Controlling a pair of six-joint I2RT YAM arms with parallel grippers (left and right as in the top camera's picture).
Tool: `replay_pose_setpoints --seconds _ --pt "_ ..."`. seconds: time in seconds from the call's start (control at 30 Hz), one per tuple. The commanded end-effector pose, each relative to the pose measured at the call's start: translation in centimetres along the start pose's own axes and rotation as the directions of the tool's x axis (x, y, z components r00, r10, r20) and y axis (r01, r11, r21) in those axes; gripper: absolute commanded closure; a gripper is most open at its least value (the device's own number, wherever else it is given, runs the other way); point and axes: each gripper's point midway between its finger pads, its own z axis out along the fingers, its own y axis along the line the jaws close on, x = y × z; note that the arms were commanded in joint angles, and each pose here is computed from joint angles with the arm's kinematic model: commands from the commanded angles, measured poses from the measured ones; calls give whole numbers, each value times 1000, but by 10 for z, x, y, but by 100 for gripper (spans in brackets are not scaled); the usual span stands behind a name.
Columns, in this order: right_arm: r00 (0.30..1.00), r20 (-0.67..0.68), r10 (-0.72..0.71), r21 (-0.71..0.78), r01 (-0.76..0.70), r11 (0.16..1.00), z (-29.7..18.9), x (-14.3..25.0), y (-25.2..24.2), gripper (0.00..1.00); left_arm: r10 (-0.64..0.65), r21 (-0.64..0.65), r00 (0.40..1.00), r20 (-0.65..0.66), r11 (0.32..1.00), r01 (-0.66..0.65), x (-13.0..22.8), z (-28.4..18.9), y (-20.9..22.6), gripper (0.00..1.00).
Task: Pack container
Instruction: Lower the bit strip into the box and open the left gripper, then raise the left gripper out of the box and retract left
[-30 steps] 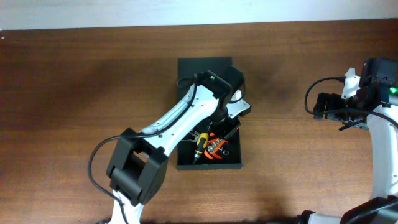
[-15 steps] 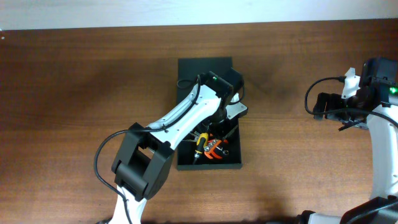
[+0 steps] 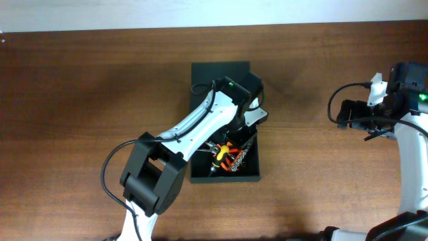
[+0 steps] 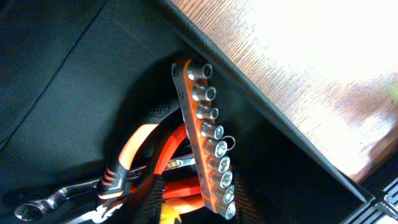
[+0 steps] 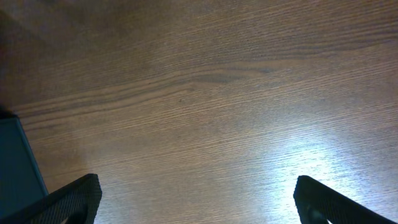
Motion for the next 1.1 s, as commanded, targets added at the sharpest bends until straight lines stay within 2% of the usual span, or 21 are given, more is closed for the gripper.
replay_pose_setpoints --seconds 0.0,0.2,0.3,0.4,0.53,0.7,0.8,0.93,1.07 --pt "1000 3 5 -7 -5 1000 -1 1 0 1 4 -11 999 51 1000 -3 -15 -16 6 57" --pt "1000 3 5 -7 -5 1000 -1 1 0 1 -9 -40 977 213 999 17 -49 -87 20 48" --pt "1000 2 5 -7 -5 1000 -1 1 0 1 -39 -56 944 329 997 60 -63 -141 29 34" --pt "1000 3 5 -7 -5 1000 -1 1 0 1 -46 -80 905 422 993 88 -66 -187 42 1" --pt "1000 3 5 -7 -5 1000 -1 1 0 1 -116 -85 852 511 979 184 -56 -234 74 1" --pt "1000 3 5 -7 -5 1000 -1 1 0 1 -310 -17 790 529 927 374 -32 -249 119 1" --pt "1000 12 5 -7 -5 1000 -1 -2 0 1 -439 26 736 515 867 498 -9 -254 150 1" --pt "996 89 11 -34 -8 999 -2 -21 4 1 -527 65 695 489 817 573 18 -257 175 1" --pt "995 95 11 -110 0 994 -3 -22 17 1 -583 108 666 466 785 611 36 -259 187 1"
